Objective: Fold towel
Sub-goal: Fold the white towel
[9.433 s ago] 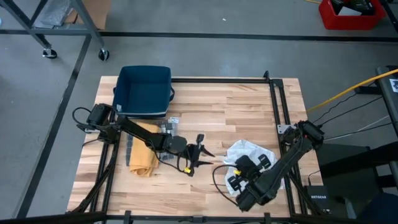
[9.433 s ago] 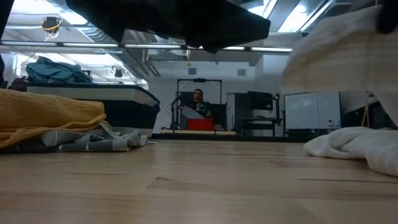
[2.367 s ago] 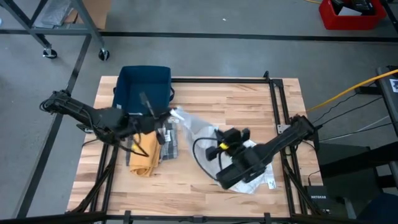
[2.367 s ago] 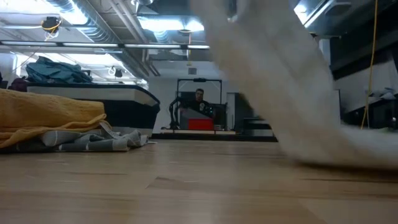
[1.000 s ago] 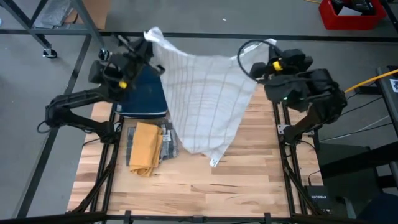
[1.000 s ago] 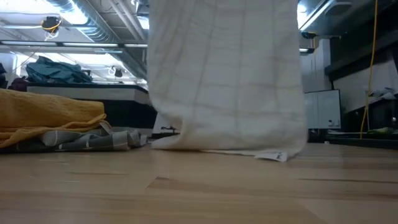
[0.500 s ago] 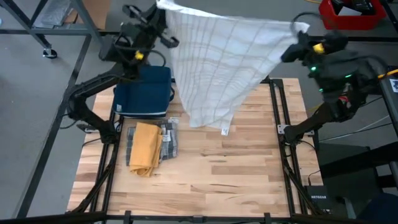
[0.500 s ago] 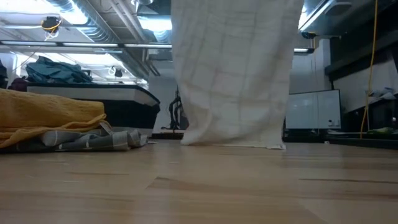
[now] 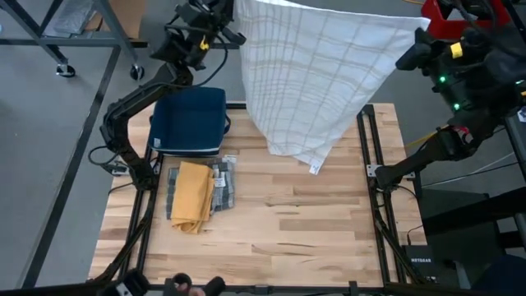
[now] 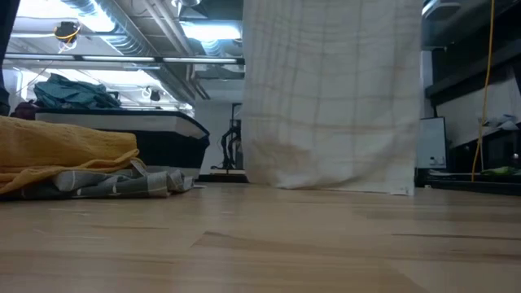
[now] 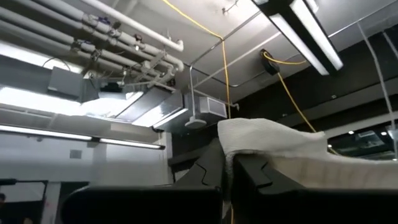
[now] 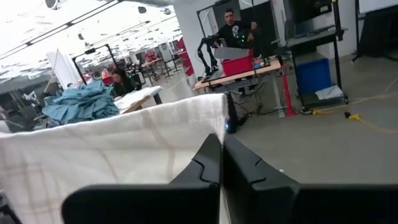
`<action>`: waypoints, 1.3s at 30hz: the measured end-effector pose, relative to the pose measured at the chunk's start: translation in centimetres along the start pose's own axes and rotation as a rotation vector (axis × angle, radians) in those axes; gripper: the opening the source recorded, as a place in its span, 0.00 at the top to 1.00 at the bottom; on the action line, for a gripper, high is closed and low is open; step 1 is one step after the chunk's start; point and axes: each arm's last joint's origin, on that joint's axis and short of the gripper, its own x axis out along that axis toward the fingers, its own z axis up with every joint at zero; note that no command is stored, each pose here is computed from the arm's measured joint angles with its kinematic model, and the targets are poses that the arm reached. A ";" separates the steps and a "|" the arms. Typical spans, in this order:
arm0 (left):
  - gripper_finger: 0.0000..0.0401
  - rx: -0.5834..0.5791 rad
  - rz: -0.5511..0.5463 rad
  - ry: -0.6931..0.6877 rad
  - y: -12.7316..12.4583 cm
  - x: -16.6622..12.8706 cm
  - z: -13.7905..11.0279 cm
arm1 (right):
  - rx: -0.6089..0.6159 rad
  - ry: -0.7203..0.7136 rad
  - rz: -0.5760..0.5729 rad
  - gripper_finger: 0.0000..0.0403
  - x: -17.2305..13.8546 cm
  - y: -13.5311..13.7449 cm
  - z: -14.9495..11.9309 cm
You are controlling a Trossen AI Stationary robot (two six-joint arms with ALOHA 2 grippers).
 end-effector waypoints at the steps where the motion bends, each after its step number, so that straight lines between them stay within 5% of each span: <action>1: 1.00 0.001 0.005 0.001 0.3 0.0 -0.1 | -0.009 -0.002 0.001 0.99 0.0 0.0 0.2; 6: 1.00 0.002 0.029 -0.024 1.4 0.1 0.0 | -0.045 -0.015 0.008 0.99 0.0 0.1 1.2; 19: 1.00 -0.212 -0.012 -0.160 2.6 0.1 1.0 | 0.003 -0.085 0.105 0.99 -0.1 0.2 3.9; 39: 1.00 -0.127 -0.025 -0.168 2.8 0.1 1.1 | -0.100 -0.139 0.110 0.99 -0.3 -1.0 5.5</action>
